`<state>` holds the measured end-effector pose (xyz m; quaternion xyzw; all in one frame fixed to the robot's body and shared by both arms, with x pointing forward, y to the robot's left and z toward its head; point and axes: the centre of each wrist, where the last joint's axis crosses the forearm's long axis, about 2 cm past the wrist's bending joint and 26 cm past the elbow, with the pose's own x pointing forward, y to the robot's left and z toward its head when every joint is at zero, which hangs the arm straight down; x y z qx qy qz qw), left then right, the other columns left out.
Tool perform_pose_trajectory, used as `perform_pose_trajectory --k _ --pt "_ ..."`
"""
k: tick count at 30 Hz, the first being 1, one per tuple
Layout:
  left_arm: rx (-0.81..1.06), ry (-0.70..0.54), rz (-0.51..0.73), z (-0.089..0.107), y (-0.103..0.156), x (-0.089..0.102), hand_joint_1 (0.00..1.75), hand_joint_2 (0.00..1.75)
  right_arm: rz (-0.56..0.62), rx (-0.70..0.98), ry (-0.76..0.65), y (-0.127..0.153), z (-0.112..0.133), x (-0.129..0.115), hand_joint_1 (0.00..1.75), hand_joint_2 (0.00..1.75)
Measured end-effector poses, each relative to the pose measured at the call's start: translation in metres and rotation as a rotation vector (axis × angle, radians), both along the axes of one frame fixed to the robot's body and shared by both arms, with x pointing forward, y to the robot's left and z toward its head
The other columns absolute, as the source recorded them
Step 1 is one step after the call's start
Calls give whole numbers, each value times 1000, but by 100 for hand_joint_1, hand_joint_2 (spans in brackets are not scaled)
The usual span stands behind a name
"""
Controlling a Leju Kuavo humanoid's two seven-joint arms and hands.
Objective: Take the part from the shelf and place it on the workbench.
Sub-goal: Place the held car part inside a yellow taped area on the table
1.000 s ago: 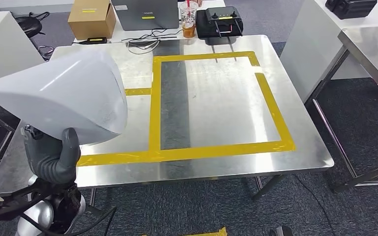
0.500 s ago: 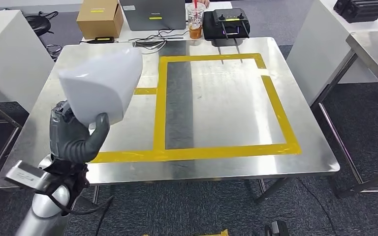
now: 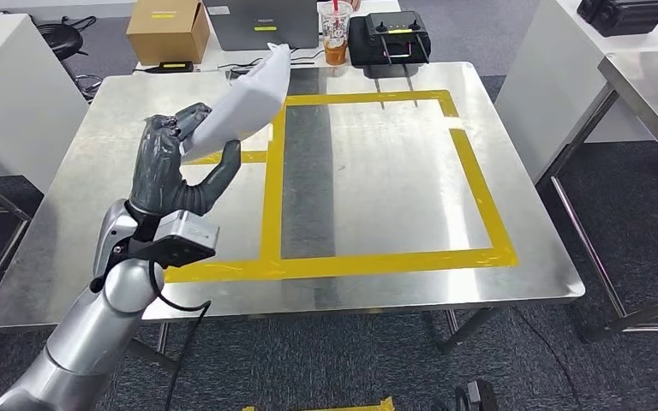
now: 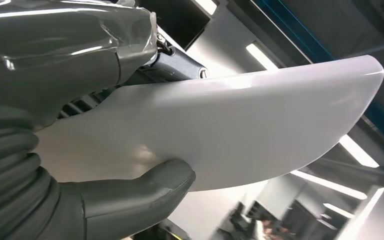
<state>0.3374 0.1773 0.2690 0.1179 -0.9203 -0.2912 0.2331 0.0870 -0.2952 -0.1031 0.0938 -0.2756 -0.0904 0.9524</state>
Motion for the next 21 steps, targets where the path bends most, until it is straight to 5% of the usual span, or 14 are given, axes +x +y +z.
perform_pose_trajectory --k 6,21 --pt "93 -17 51 6 -12 17 168 175 9 1 0 3 0 1 0 0" --pt "530 175 209 4 -52 82 168 175 74 14 8 11 3 12 0 0"
